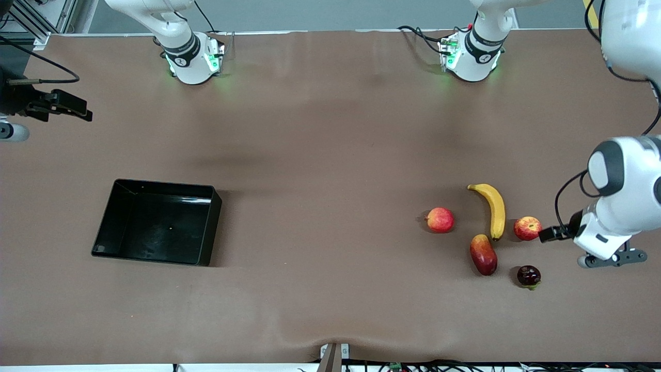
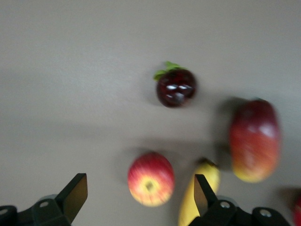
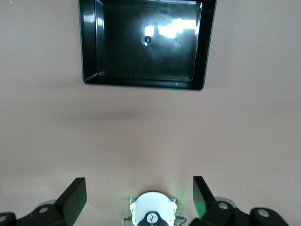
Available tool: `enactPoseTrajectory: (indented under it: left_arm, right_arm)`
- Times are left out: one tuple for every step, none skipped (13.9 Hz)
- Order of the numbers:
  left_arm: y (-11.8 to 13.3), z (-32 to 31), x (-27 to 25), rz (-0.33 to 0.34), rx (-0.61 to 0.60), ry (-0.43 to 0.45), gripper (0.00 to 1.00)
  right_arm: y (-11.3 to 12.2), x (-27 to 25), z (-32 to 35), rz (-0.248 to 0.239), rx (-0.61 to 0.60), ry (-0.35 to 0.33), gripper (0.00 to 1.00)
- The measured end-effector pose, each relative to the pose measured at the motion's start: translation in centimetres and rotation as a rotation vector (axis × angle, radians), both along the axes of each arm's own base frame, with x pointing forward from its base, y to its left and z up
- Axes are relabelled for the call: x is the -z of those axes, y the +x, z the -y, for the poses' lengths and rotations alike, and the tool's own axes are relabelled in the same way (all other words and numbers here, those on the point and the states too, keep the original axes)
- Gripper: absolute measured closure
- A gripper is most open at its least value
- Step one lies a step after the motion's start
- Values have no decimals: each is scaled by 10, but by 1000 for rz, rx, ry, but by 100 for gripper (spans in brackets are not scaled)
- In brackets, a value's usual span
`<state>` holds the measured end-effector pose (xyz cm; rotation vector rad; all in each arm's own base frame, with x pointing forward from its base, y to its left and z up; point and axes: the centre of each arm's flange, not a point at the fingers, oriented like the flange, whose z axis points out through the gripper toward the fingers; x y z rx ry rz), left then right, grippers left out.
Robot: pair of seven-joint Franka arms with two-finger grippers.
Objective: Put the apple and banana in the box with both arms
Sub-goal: 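Reach the left gripper to the red apple beside the banana and grasp it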
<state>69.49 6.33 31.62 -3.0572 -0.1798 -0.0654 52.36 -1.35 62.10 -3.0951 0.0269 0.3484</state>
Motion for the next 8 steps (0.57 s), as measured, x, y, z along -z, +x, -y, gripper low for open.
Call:
enactPoseTrajectory:
  left_arm:
    - [2,-10,21,1,-1,7,0]
    - [3,-14,36,1,2,12,0]
    - [4,-14,47,-4,3,12,0]
    - [4,-11,54,-11,2,9,0]
    - [4,-7,58,-15,-2,5,0]
    - [4,-3,61,-18,-10,2,0]
    - [3,2,64,-23,-21,0,0]
    - [1,7,68,-31,-25,-2,0]
  right_arm:
    - [-1,0,0,-8,0,0,0]
    - [-1,0,0,-8,0,0,0]
    - [-2,-1,1,-6,2,0,0]
    - [-2,-2,2,-3,3,0,0]
    - [-2,-3,3,2,5,0,0]
    - [-1,-4,4,14,8,-1,0]
    - [2,-5,7,33,14,-4,0]
    - [4,-6,14,53,27,-7,0]
